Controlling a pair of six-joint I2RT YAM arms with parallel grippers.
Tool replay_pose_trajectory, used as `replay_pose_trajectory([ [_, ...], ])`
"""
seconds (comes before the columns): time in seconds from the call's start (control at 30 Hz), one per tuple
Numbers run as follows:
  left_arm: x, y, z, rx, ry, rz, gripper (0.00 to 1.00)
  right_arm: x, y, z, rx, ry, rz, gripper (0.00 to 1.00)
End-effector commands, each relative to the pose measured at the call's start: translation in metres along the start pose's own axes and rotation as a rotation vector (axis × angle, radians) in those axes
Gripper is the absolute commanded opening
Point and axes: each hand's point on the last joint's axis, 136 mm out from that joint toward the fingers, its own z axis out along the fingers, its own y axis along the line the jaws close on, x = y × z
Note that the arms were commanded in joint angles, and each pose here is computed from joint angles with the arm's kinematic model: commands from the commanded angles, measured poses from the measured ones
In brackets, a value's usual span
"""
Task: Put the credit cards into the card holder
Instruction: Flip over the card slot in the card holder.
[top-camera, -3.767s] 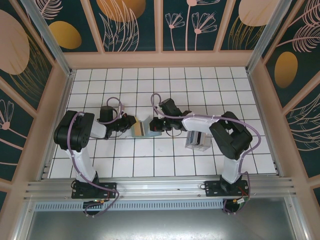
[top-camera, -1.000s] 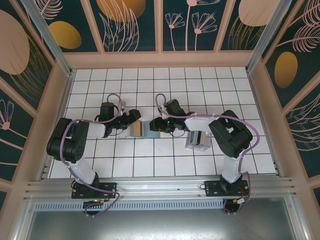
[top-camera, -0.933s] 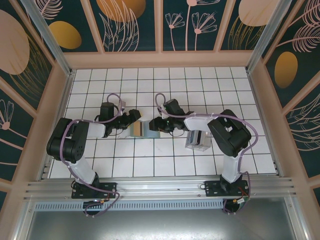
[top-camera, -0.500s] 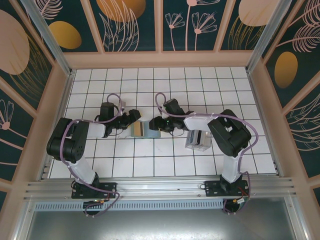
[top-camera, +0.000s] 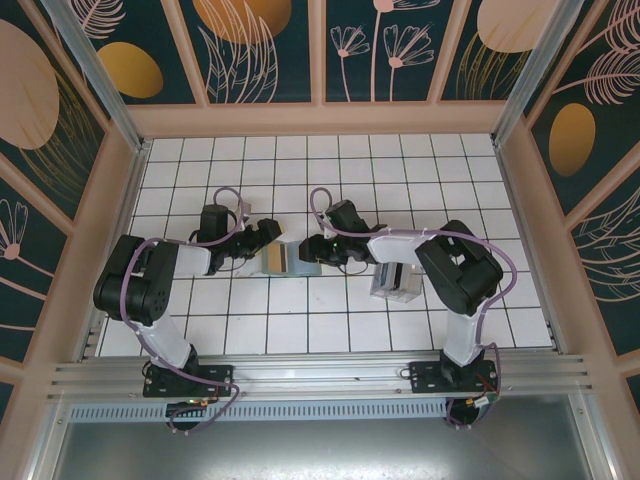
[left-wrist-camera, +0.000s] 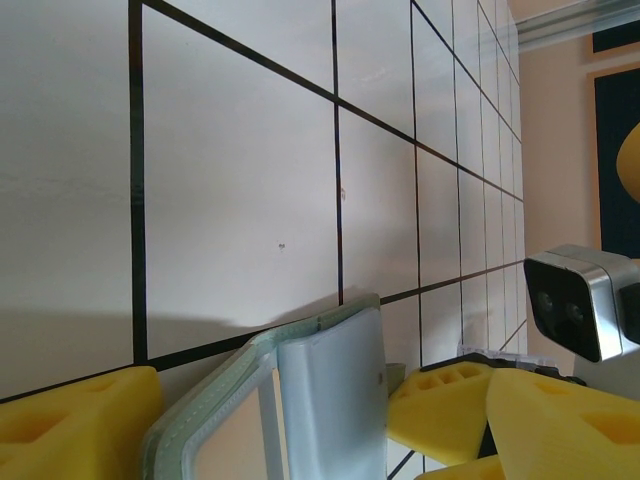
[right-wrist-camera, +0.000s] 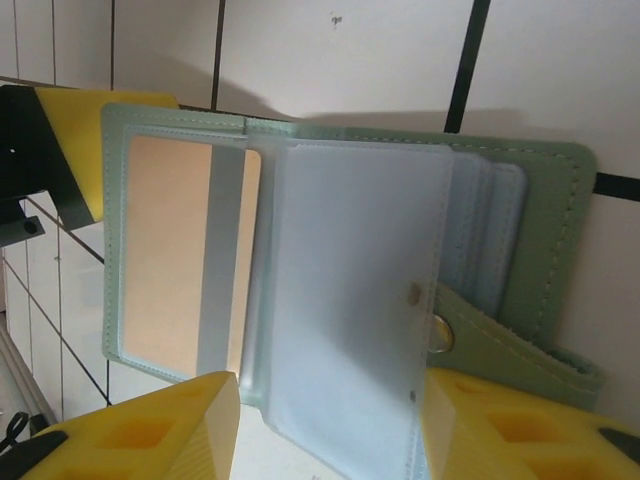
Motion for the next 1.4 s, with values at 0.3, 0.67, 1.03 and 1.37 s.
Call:
replay_pose_trajectory([
  [0.3,0.025,0.036,0.002,-0.089,0.06,-0.138,0.87,-0.007,0.053,0.009,-0.195,0.032,-0.091,0.42],
  [0.67,0.012,0.034,-0.001,-0.044,0.064,-0.169,0.87,0.018,0.103,0.03,-0.347,0.09,-0.232,0.47],
  [1.03,0.046,0.061,0.009,-0.209,0.17,-0.124,0.66,-0.018,0.079,-0.052,-0.22,-0.151,-0.246,0.51],
  [1.37,0.058,0.067,0.012,-0.247,0.196,-0.123,0.57,-0.046,-0.033,-0.211,0.576,-0.529,0.057,0.67],
])
